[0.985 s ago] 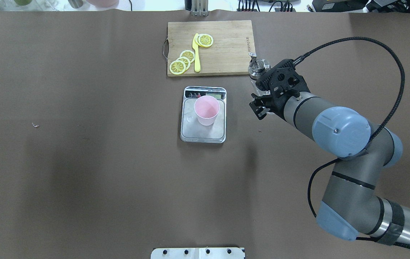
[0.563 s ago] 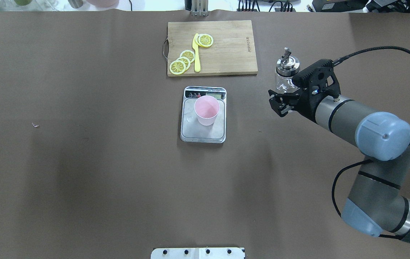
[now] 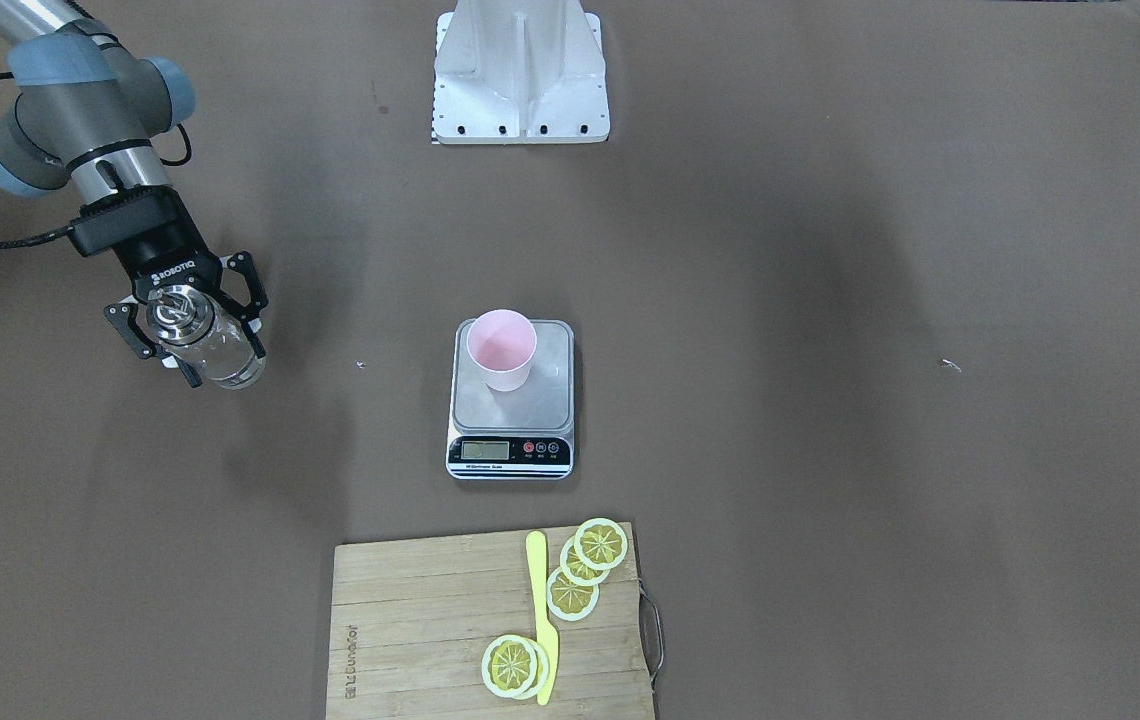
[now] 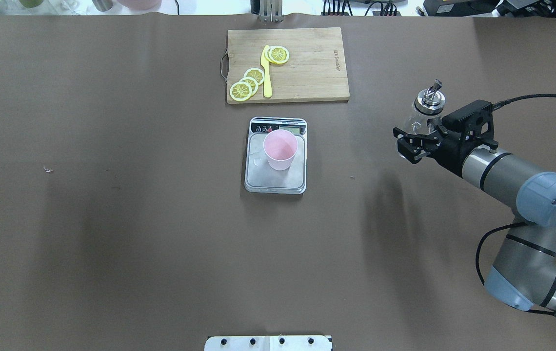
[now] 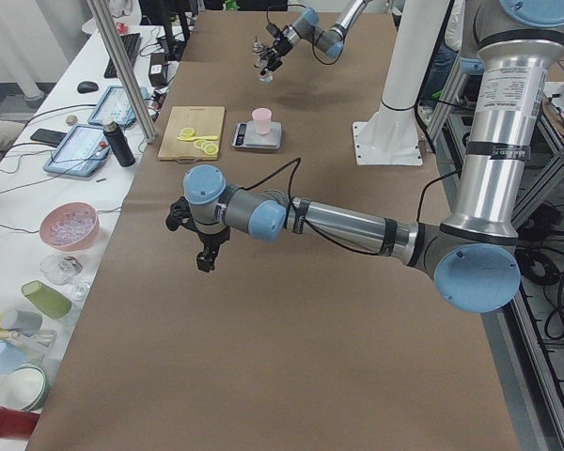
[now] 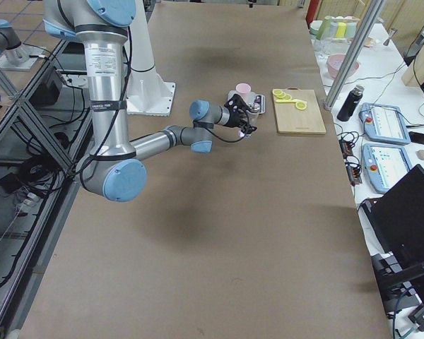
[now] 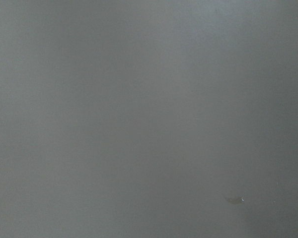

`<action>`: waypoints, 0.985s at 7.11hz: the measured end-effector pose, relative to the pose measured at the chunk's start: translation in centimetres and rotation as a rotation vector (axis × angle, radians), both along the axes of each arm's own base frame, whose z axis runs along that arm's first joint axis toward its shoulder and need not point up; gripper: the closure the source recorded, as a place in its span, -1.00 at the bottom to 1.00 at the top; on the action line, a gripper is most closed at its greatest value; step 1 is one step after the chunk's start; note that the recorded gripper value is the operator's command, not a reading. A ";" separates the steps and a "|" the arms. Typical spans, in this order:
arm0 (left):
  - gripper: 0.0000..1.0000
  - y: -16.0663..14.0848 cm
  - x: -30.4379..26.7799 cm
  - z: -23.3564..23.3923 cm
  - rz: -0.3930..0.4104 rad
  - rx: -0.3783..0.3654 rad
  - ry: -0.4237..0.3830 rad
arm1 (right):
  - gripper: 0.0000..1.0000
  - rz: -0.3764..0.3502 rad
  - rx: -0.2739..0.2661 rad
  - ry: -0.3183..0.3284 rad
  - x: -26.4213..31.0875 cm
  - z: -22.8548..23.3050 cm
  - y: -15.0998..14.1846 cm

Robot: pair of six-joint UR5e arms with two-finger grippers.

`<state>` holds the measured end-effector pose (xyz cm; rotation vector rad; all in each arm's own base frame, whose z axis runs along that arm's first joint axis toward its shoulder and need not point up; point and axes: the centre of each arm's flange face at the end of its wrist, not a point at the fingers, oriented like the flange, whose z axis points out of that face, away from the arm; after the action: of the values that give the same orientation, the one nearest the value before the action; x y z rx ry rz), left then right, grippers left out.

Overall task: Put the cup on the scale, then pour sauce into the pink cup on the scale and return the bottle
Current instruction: 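Tilt the bottle upright and carry it back to its spot, then lower the bottle onto the table with the right gripper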

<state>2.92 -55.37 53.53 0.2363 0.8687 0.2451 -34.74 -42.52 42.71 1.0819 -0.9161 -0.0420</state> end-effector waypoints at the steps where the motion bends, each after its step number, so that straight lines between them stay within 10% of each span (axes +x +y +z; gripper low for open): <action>1: -0.99 0.0 0.0 0.0 -0.001 0.001 0.000 | 0.83 0.004 -0.004 0.004 0.1 1.2 0.0; 7: -0.99 0.0 0.0 -0.1 -0.002 0.000 0.000 | 0.83 0.064 -0.041 0.049 0.8 6.0 0.0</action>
<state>2.90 -55.37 53.46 0.2370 0.8688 0.2436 -33.95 -42.47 48.66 1.0672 -0.8344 0.0030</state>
